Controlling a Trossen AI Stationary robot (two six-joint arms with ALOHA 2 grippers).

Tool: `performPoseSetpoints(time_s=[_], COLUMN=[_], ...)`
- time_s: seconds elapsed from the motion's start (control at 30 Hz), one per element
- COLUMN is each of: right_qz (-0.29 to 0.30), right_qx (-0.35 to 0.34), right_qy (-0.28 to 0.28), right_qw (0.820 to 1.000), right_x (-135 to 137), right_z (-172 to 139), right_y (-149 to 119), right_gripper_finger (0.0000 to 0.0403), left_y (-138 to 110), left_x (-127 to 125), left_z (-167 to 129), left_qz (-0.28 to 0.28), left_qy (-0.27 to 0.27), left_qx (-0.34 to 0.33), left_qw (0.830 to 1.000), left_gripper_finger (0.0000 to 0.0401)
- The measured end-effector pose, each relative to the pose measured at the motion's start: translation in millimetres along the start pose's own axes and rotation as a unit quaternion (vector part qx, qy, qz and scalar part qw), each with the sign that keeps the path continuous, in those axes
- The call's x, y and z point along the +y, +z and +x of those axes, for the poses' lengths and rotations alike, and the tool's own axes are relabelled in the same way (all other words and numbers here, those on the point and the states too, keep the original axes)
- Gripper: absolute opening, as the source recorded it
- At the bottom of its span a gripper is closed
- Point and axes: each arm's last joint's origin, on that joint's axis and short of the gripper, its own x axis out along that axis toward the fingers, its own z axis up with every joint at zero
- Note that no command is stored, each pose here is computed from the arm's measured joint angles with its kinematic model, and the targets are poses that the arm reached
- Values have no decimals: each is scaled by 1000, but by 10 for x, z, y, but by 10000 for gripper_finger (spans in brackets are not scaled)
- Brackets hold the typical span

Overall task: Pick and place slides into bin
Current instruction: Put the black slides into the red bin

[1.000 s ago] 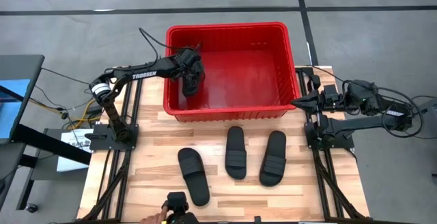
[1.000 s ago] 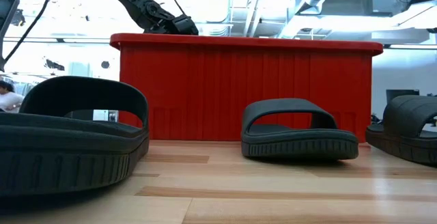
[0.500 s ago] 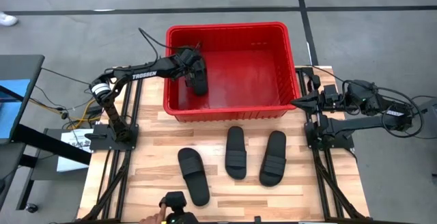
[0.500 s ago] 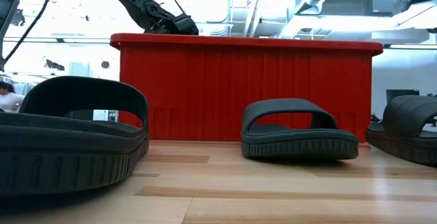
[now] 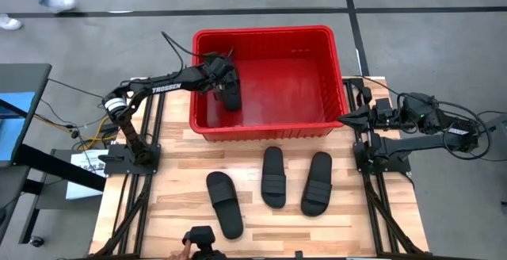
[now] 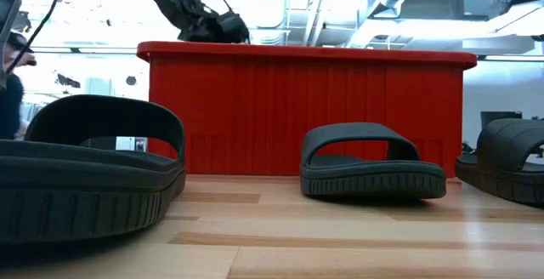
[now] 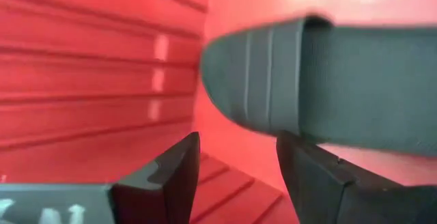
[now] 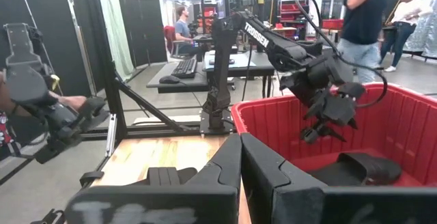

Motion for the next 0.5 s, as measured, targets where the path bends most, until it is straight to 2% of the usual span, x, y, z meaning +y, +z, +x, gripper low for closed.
performPoseSetpoints(time_s=[0.17,0.3,0.4,0.5], right_qz=[0,0,0,0], right_qx=[0,0,0,0], right_qy=[0,0,0,0], right_qw=[1000,1000,1000,1000], right_x=[0,0,0,0], right_z=[-1,0,0,0], right_y=[0,0,0,0], right_gripper_finger=[0,0,0,0], left_y=[109,132,83,-23], left_x=[217,472,654,793], left_z=[-406,-884,-1275,-1645], left_qz=[-39,-105,-167,-218], left_qy=[6,0,-31,-77], left_qx=[-76,-167,-248,-334], left_qw=[996,980,954,914], left_gripper_finger=[187,187,187,187])
